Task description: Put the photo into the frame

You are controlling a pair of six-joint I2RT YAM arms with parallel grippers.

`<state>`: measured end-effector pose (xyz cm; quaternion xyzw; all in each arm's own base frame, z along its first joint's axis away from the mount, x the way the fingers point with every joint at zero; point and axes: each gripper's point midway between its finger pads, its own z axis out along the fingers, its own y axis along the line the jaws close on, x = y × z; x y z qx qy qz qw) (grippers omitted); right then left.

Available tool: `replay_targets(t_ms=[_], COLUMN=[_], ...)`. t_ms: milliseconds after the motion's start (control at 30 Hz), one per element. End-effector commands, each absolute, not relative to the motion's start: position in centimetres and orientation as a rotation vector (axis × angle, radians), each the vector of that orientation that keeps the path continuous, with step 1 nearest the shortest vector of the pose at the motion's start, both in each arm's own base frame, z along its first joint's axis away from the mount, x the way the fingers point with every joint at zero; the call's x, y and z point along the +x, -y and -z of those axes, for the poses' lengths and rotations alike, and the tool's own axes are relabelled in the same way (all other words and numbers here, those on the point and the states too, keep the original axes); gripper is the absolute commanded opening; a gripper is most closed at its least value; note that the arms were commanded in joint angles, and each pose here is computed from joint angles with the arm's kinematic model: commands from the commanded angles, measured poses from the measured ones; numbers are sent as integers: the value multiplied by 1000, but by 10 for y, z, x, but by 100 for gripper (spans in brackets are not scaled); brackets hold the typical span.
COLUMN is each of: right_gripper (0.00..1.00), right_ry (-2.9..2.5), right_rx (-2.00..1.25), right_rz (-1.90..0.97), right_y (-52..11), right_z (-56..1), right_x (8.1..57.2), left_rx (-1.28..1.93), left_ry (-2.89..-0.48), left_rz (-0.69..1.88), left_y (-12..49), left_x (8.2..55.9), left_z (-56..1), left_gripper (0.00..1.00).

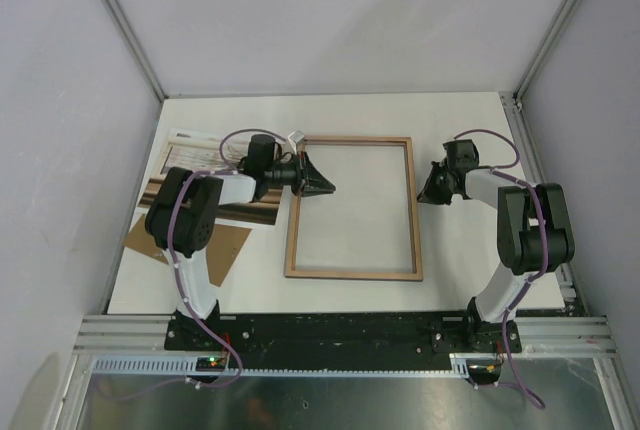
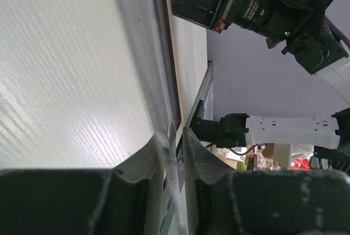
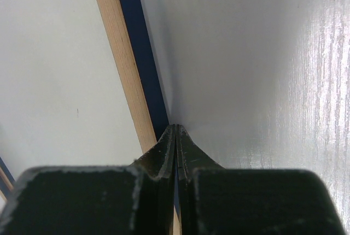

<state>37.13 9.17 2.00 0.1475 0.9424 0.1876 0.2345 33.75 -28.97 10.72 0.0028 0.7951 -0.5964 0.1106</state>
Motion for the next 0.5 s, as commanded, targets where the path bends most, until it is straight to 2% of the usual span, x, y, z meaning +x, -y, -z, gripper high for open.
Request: replay_targets(t_ms=[0,133,467], right_gripper=[2,2,2], right_ry=[-2611,-2607,-2607], right_rx=[359,355,354], right_rz=[-586,-587,-589], right_y=[-108,-108,-109], right_z=[-24,-25,-26], right_x=[365,366,365], left_rx=[71,78,102], left_ry=[-2325,-2348,-2390], left_rz=[1690,1652,1549], left_y=[296,295,290], left_x=[350,354,360], left_z=[-109,-106,-104], left_gripper=[24,28,44])
